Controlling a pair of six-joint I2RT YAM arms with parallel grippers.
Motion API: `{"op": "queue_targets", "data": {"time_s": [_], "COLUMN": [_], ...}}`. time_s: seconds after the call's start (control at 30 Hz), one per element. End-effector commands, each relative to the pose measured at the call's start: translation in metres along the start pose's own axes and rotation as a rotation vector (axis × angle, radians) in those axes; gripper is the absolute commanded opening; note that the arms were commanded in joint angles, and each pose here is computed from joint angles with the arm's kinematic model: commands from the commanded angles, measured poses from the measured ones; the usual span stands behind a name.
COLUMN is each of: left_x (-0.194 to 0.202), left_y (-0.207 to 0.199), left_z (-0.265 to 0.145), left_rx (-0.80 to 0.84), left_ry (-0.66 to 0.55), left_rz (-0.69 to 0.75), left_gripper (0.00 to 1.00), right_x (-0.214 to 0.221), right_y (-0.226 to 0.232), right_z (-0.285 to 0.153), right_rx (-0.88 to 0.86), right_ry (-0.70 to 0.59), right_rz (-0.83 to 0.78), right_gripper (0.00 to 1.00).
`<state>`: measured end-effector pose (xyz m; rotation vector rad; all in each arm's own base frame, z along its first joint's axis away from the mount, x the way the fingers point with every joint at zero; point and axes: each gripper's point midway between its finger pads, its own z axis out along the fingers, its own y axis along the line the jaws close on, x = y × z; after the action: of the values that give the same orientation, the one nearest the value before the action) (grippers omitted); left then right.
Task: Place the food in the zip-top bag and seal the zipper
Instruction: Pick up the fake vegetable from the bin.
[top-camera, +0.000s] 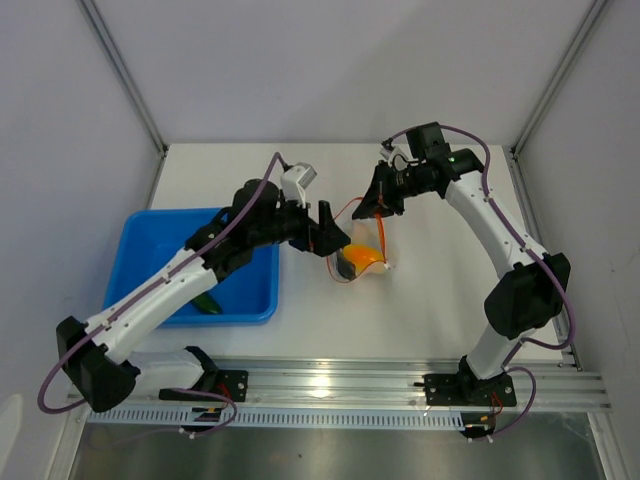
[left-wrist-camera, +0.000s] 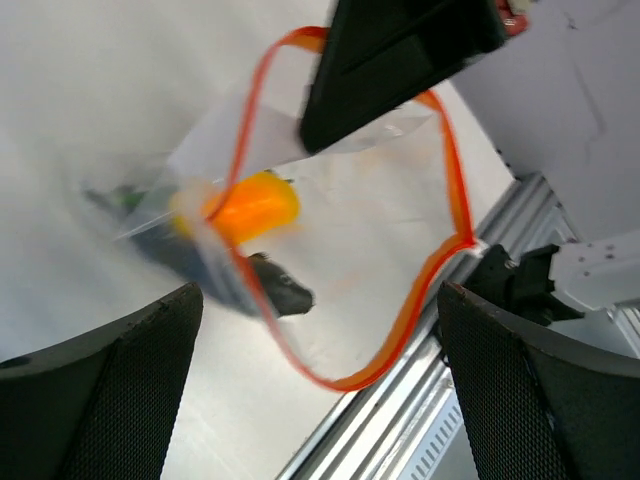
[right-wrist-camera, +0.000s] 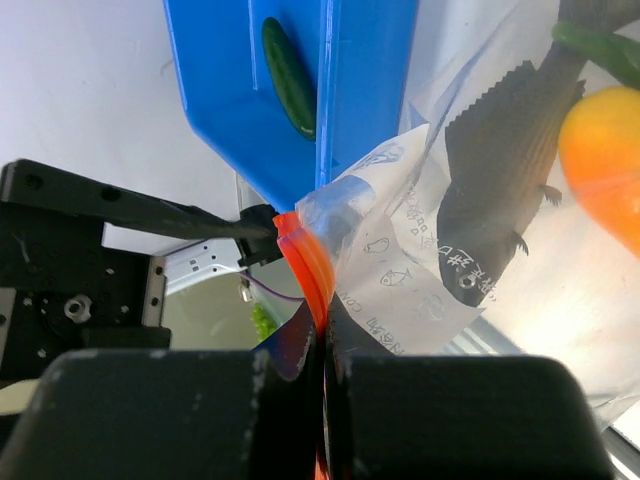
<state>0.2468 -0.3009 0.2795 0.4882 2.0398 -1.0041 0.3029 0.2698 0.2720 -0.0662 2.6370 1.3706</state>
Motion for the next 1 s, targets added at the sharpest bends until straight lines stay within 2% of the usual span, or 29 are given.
{"op": "queue_targets", "data": {"time_s": [0.0, 0.2, 0.27, 0.4, 0.53, 0.67, 0.73, 0.9, 0.97], "left_x": [-0.022, 0.001, 0.002, 0.021, 0.043, 0.076, 0.097, 0.116, 0.13], "left_y": [0.03, 0.119, 0.144, 0.18, 0.206, 0.238, 0.246, 0.273, 0.283], "left_z": [-0.04, -0.099, -0.123, -0.163, -0.184, -0.207, -0.205, -0.211, -0.208], "left_rx": [-0.203, -0.617, -0.746, -0.977, -1.112, -1.238, -1.239, -1.297, -1.313], "left_ry": [-0.081, -0.049, -0.097, -0.106, -0.048, 0.01, 0.054, 0.041, 0.088], "left_rz": [-0.012, -0.259, -0.307, -0.424, -0.471, -0.614, -0.672, -0.76, -0.79], "left_gripper": [1.0, 1.0, 1.0, 0.99, 0.99, 1.0, 0.98, 0.96, 0.95], "right_x": [0.002, 0.007, 0.009, 0.013, 0.014, 0.016, 0.017, 0.018, 0.017], "right_y": [0.016, 0.002, -0.003, -0.007, -0.008, -0.009, -0.01, -0.012, -0.012], "right_z": [-0.014, -0.014, -0.013, -0.01, -0.01, -0.009, -0.008, -0.008, -0.008], "right_rx": [-0.035, 0.017, 0.029, 0.03, 0.028, 0.029, 0.031, 0.035, 0.035], "right_ry": [-0.036, -0.036, -0.032, -0.019, -0.014, -0.004, -0.002, 0.0, -0.003], "right_rz": [-0.055, -0.072, -0.067, -0.062, -0.064, -0.062, -0.06, -0.06, -0.063], "right_gripper": [0.0, 0.0, 0.0, 0.0, 0.0, 0.0, 0.0, 0.0, 0.0]}}
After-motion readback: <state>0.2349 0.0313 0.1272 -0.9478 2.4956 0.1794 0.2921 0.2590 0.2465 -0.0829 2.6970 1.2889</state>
